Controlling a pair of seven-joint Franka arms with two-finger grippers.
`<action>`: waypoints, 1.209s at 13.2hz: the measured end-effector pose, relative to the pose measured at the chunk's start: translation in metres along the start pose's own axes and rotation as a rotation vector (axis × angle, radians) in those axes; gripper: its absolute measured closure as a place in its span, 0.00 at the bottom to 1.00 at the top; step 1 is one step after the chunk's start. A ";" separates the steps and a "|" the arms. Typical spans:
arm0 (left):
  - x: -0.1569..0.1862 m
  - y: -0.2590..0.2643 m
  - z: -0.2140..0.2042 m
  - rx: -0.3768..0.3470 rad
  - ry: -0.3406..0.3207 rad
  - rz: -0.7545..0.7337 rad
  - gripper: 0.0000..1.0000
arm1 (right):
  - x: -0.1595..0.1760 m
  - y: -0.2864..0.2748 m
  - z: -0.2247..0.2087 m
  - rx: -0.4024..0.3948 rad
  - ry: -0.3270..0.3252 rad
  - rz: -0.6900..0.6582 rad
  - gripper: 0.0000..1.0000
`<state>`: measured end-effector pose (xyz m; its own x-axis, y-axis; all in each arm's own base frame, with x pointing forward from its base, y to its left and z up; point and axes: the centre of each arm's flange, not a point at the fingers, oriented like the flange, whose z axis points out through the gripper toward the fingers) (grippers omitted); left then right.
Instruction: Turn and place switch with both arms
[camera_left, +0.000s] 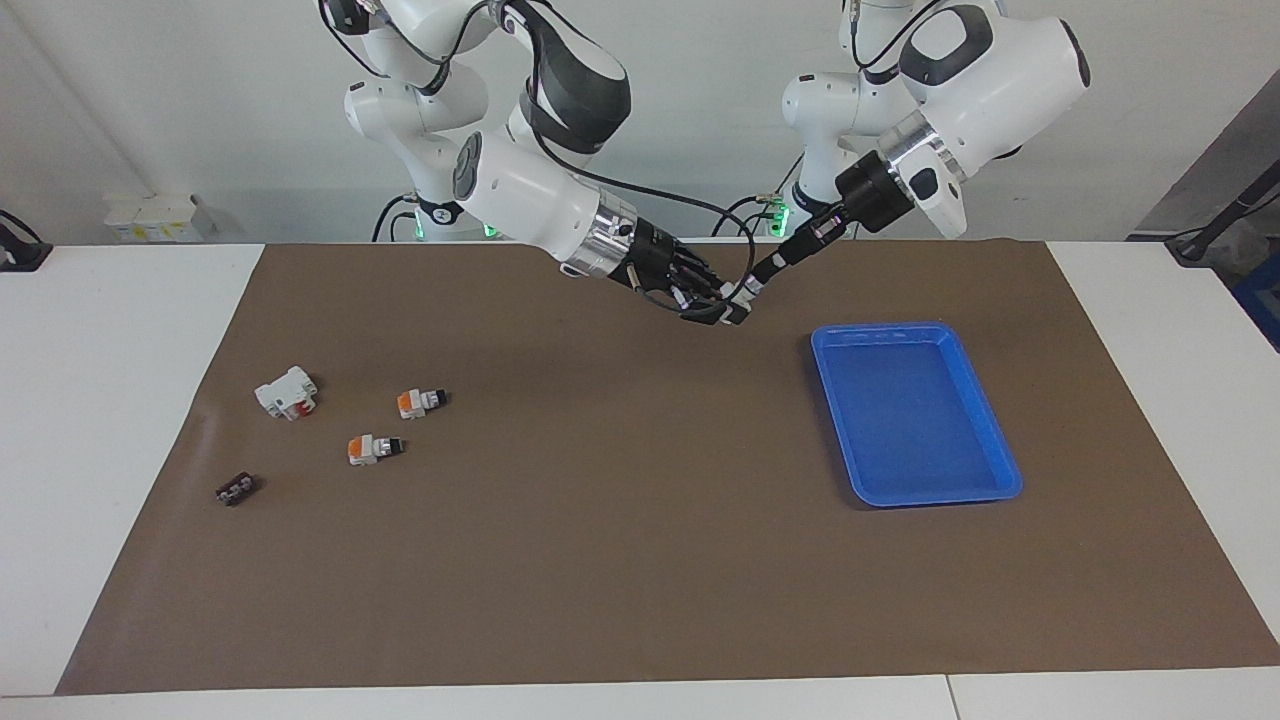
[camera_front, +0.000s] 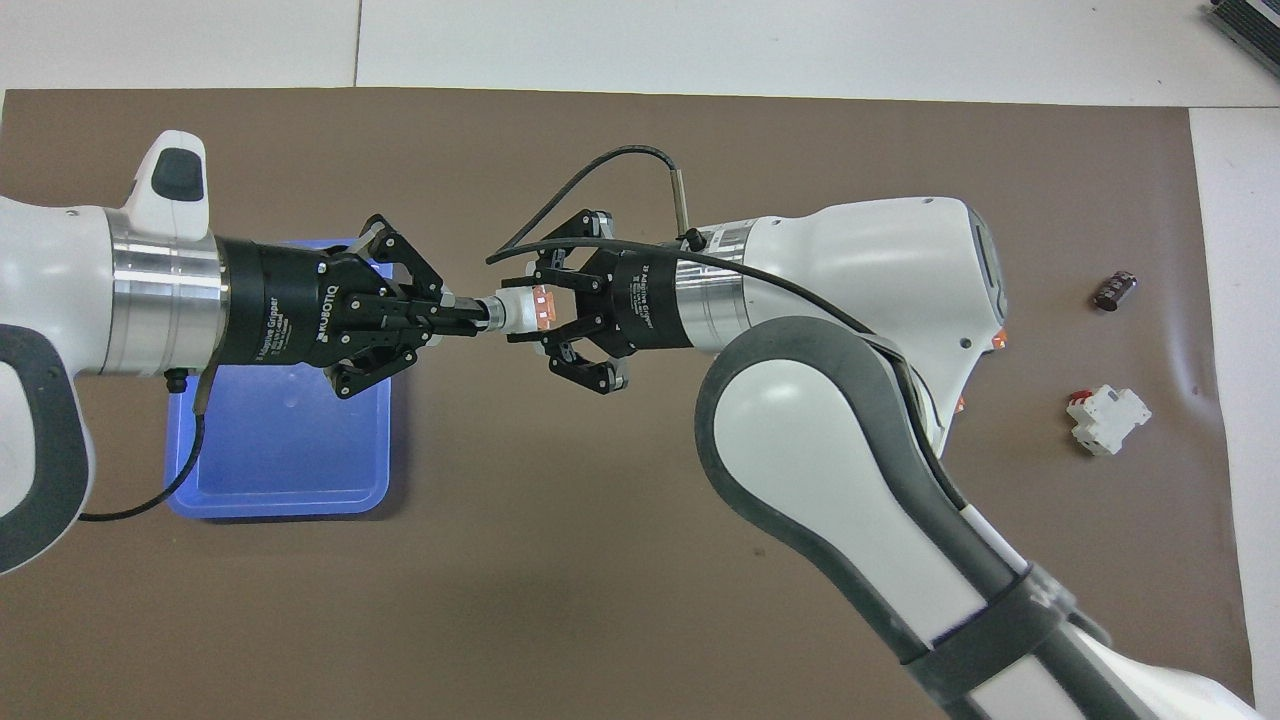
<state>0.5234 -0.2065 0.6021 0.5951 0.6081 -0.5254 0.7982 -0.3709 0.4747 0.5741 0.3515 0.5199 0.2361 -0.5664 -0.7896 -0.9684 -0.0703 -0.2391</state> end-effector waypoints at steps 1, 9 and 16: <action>-0.002 0.001 0.002 -0.010 0.007 -0.045 0.91 | 0.002 -0.001 -0.002 0.004 0.001 0.003 0.59; -0.009 0.006 0.009 -0.053 0.024 -0.357 0.91 | 0.007 -0.006 -0.008 0.019 0.004 0.013 0.59; -0.011 0.006 0.007 -0.057 0.024 -0.354 0.91 | 0.005 -0.006 -0.010 0.022 0.004 0.010 0.59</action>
<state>0.5226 -0.2200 0.6058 0.2798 0.7082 -0.6482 0.9476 -0.0953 0.3049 0.5798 0.3410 0.5234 0.2263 -0.5699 -0.7899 -0.9687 -0.0464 -0.2440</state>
